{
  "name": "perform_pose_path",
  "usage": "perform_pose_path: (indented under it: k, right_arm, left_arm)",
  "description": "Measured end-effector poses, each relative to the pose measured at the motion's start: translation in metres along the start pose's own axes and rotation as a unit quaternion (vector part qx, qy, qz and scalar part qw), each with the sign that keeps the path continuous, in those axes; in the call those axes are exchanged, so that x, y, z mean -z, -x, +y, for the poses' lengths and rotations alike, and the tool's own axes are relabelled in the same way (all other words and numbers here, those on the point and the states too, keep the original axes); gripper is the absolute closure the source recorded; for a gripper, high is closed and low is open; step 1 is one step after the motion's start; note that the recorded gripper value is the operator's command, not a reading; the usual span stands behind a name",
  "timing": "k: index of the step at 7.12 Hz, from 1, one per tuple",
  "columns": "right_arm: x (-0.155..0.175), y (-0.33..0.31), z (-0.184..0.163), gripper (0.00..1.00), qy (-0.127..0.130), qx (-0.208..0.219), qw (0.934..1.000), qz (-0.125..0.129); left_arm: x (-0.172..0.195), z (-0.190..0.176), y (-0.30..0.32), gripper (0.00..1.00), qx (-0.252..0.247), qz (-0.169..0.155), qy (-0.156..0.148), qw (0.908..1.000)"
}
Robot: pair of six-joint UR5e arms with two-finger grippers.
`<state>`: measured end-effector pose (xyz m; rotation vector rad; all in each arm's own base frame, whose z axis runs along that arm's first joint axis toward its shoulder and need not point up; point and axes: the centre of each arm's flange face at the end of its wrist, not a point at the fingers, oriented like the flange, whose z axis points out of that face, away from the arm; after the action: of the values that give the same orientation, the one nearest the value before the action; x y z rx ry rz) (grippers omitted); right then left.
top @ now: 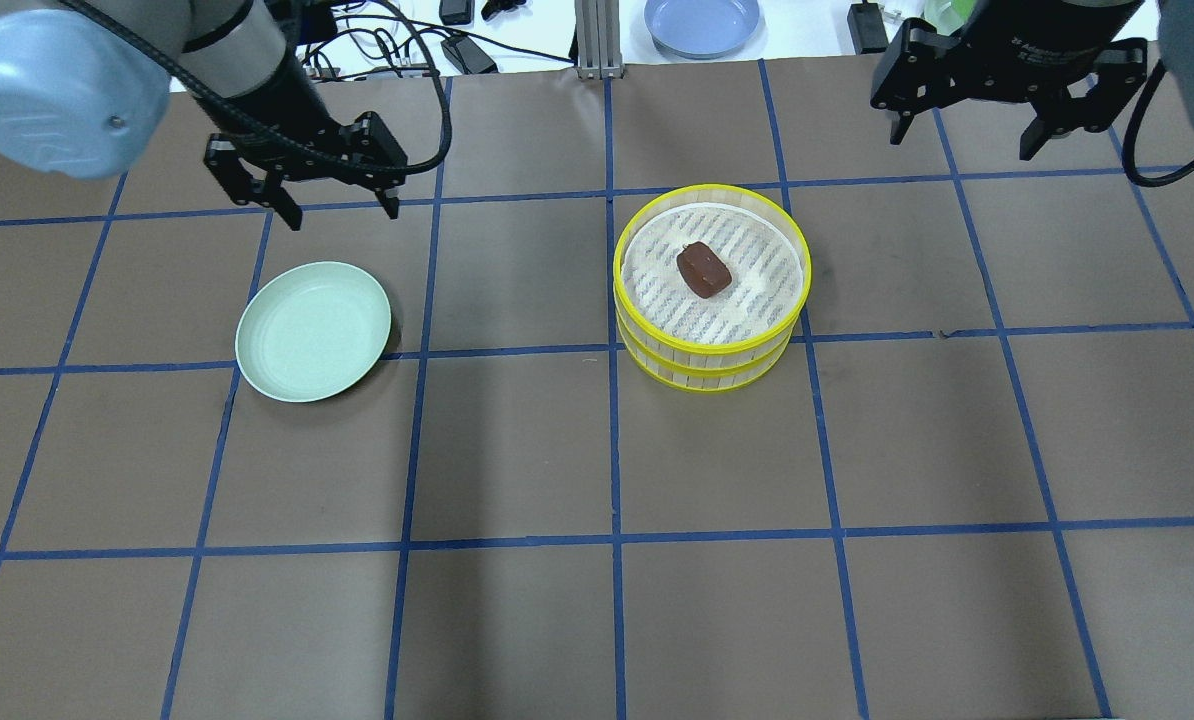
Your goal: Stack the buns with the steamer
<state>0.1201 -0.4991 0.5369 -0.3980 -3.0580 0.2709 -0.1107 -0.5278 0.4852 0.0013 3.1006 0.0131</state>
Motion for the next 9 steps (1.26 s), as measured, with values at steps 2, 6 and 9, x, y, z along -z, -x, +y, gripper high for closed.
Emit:
perform_pose_path:
  k: [2, 6, 9]
  right_arm:
    - [-0.001, 0.007, 0.005, 0.0, 0.002, 0.003, 1.0, 0.0]
    - [-0.009, 0.018, 0.012, 0.0, 0.005, 0.009, 0.9999, 0.005]
    - [-0.01, 0.017, 0.013, 0.0, 0.007, 0.01, 0.9999, 0.007]
  left_arm:
    - [0.039, 0.038, 0.006, 0.0, -0.002, -0.017, -0.013, 0.9998]
    - [0.024, 0.046, 0.001, 0.0, 0.003, 0.007, -0.013, 0.9999]
    - [0.019, 0.048, -0.001, 0.0, 0.0, 0.011, -0.018, 0.9998]
